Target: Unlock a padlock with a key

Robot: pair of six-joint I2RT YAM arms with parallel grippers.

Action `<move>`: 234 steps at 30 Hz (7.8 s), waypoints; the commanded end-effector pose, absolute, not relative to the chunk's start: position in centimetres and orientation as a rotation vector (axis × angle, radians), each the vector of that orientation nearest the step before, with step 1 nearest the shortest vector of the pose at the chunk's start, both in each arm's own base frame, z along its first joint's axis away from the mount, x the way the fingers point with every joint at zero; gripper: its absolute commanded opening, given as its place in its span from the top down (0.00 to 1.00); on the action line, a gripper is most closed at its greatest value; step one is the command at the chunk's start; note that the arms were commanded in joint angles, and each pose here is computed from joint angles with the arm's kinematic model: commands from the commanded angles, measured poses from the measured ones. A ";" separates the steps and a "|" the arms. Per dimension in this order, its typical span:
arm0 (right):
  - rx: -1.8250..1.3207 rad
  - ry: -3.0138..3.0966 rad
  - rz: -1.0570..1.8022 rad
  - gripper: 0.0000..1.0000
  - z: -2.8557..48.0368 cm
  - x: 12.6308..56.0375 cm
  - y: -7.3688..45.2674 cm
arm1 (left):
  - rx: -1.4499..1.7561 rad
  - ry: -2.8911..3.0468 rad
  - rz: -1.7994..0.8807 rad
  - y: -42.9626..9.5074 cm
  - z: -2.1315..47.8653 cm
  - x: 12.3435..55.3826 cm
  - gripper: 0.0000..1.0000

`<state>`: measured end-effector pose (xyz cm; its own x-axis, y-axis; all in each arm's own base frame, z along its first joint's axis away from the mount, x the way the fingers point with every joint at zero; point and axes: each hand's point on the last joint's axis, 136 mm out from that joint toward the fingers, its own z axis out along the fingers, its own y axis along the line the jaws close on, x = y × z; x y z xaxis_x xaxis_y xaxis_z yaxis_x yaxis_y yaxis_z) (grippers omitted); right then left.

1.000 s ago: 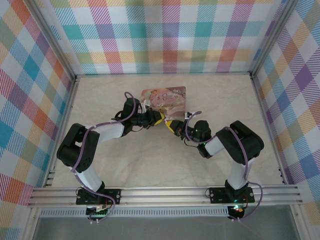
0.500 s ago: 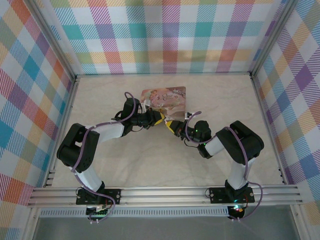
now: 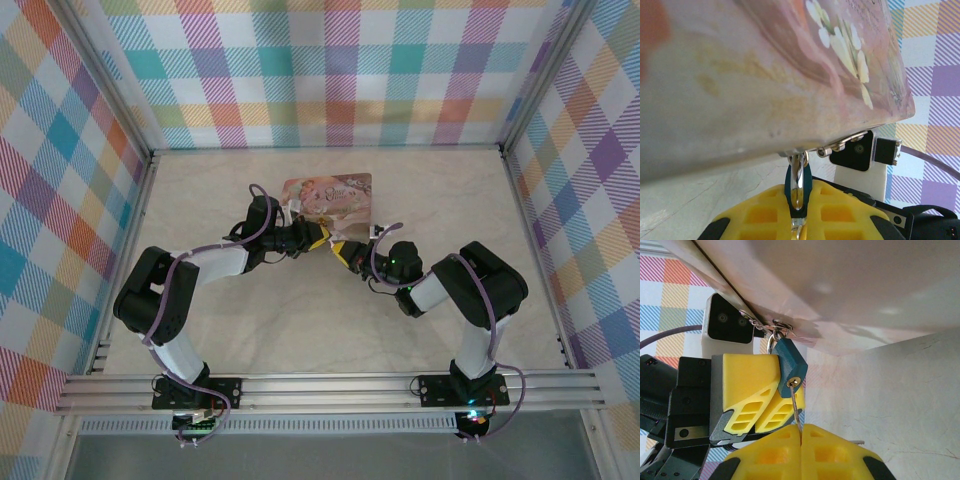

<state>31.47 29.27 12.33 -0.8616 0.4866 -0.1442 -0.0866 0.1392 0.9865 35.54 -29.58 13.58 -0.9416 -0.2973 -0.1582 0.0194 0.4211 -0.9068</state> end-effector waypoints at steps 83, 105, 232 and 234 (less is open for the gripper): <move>0.331 1.981 1.693 1.00 13.9 31.4 29.8 | -0.123 2.277 -1.660 -29.7 17.0 34.5 0.90; 0.330 1.970 1.719 1.00 13.9 31.8 30.0 | -0.104 2.279 -1.689 -29.9 17.0 34.0 0.90; 0.390 1.875 1.753 1.00 14.5 31.8 29.1 | -0.115 2.193 -1.746 -29.2 18.3 34.2 0.91; 0.379 1.869 1.757 1.00 14.8 31.9 29.2 | -0.116 2.195 -1.746 -29.2 18.3 34.2 0.91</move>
<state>31.54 29.57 12.98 -0.8367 0.5247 -0.1568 -0.1010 0.1334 0.9859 35.22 -28.38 14.68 -0.9396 -0.3156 -0.1325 0.0277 0.3158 -0.9484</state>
